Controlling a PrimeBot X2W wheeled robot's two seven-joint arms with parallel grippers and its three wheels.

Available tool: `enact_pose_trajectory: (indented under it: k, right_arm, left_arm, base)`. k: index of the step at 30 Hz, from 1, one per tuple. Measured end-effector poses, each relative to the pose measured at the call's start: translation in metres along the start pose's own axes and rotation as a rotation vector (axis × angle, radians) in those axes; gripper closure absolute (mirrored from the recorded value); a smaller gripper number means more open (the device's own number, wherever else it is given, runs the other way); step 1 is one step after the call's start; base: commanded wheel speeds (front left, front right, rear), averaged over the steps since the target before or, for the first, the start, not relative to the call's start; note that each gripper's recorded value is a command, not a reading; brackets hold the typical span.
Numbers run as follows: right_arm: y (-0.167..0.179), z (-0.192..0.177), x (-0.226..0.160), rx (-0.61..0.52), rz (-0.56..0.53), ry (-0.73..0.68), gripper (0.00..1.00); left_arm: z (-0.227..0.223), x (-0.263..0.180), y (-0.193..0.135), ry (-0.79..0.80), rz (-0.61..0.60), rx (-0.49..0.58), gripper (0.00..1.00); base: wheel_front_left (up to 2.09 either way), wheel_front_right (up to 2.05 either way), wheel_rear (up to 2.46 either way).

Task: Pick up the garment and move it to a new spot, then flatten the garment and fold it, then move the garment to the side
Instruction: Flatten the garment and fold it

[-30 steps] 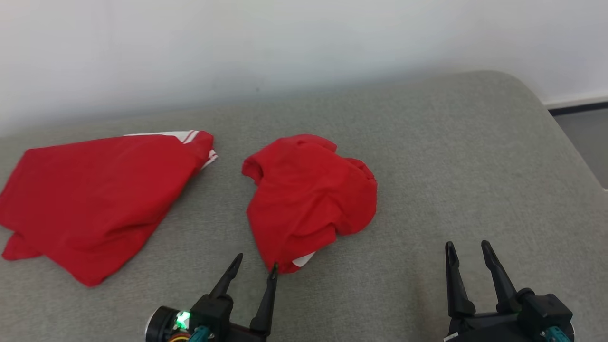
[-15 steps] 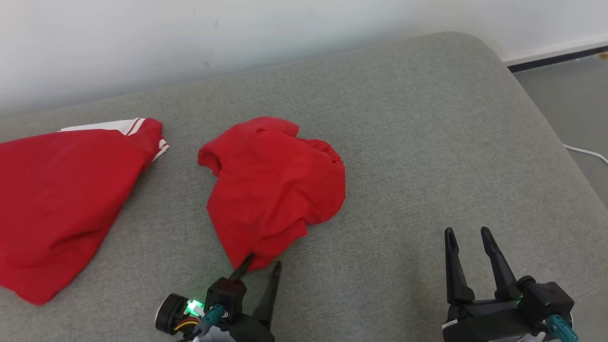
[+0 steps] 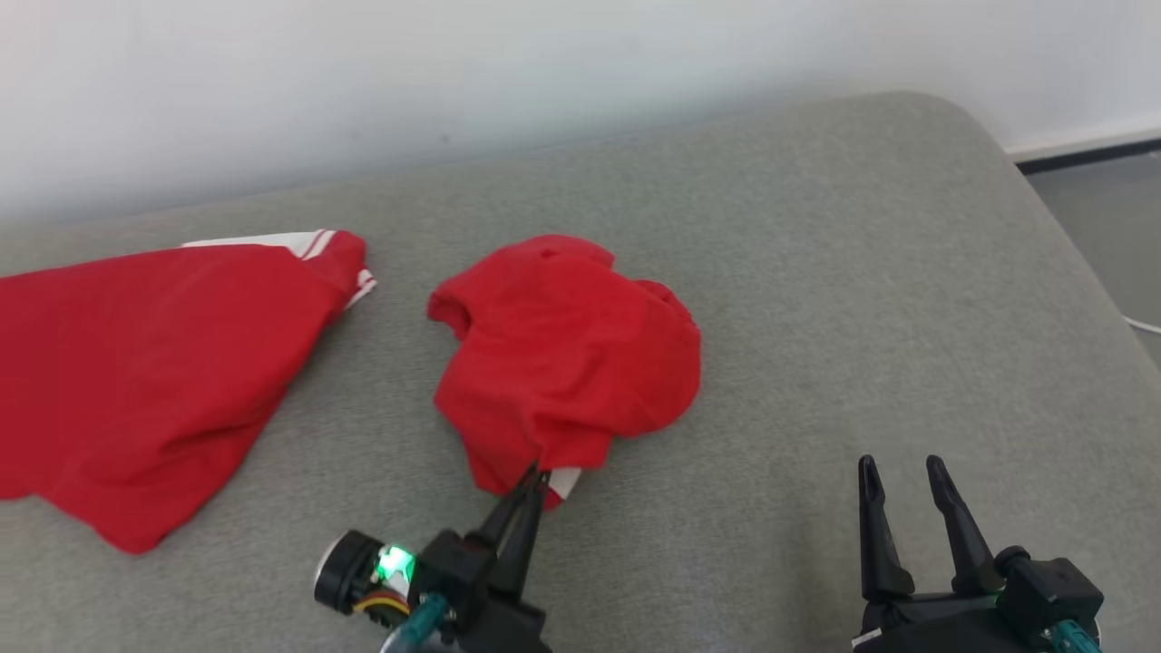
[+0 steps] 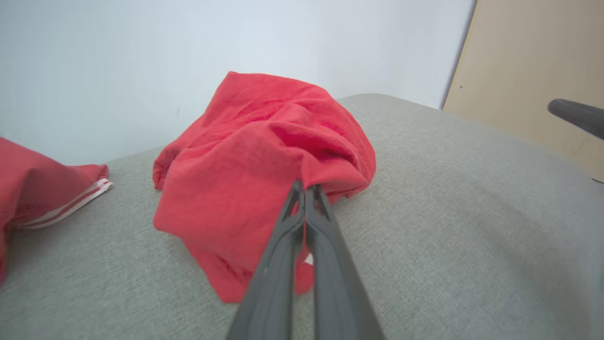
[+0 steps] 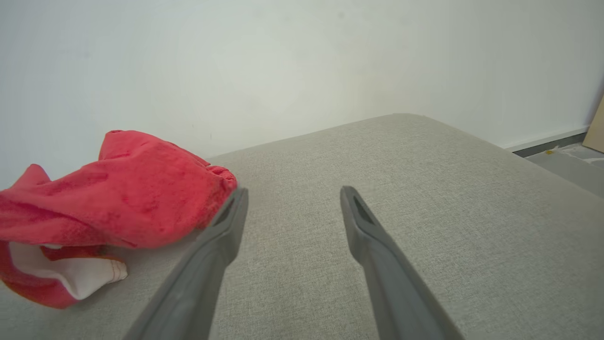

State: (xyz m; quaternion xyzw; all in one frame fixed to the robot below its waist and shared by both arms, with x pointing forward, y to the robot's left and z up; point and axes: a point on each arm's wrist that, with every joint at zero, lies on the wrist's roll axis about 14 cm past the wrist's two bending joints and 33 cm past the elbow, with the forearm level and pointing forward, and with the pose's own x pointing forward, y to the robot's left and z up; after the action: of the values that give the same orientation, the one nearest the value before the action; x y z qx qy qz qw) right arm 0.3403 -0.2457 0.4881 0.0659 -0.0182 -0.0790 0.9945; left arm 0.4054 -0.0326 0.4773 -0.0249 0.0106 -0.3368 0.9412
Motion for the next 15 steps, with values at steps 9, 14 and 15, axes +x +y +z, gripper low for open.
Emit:
enact_pose_trajectory:
  k: [9,14,15]
  right_arm:
    - [0.03,-0.001,0.007,0.027,0.091,-0.004,0.0]
    - [0.04,0.002,0.009,0.034,0.122,-0.013,0.0]
    - [0.041,0.002,0.009,0.034,0.126,-0.013,0.0]
  left_arm:
    - [-0.009,-0.051,-0.011,0.024,0.01,0.009,1.0]
    - [-0.026,-0.078,-0.012,0.072,0.071,-0.038,1.0]
    - [-0.032,-0.084,-0.011,0.091,0.085,-0.047,1.0]
  base:
    - [0.0,0.0,0.0]
    - [0.0,0.0,0.0]
    - [0.0,0.0,0.0]
